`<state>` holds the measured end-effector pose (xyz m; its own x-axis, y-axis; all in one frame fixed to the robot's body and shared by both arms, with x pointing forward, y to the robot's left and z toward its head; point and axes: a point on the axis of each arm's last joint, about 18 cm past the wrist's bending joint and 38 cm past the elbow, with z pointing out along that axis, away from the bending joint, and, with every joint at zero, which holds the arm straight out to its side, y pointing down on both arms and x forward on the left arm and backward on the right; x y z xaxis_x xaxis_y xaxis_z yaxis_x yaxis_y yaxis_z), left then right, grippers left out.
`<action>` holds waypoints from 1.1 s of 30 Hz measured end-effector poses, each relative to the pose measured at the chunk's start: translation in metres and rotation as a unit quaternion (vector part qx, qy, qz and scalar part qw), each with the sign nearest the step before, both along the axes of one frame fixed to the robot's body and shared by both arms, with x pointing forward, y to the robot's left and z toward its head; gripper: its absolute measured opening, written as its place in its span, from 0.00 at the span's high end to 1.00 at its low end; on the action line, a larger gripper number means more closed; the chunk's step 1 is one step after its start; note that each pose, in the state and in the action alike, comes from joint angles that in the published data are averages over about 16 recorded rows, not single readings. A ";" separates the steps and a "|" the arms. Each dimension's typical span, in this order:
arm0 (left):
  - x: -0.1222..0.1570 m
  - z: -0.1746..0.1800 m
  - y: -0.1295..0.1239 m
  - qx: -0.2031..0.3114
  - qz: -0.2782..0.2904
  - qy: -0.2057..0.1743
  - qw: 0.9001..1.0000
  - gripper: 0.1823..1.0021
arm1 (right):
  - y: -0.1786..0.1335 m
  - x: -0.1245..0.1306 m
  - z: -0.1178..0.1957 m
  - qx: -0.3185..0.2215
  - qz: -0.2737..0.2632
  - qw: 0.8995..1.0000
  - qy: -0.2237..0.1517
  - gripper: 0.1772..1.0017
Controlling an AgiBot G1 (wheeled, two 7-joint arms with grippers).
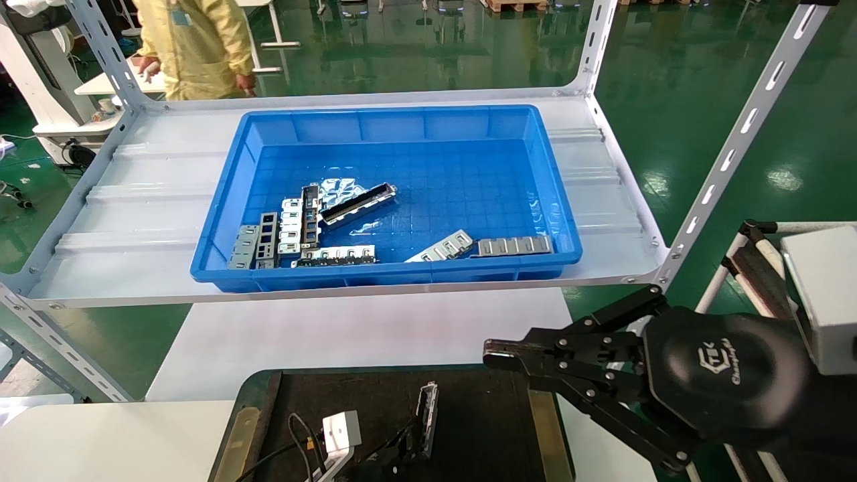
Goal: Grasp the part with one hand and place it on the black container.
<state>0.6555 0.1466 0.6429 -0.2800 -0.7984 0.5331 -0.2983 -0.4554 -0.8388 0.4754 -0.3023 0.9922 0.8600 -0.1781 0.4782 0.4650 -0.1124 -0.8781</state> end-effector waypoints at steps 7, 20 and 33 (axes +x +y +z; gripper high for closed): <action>0.000 -0.002 0.000 -0.005 0.003 0.004 1.000 0.99 | 0.000 0.000 0.000 0.000 0.000 1.000 0.000 0.98; -0.001 -0.001 -0.002 -0.011 0.000 -0.004 1.000 0.95 | 0.000 0.000 0.000 0.000 0.000 1.000 0.000 0.93; -0.005 0.012 -0.007 0.000 -0.020 -0.045 0.999 0.73 | 0.000 0.000 0.000 0.000 0.000 1.000 0.000 0.69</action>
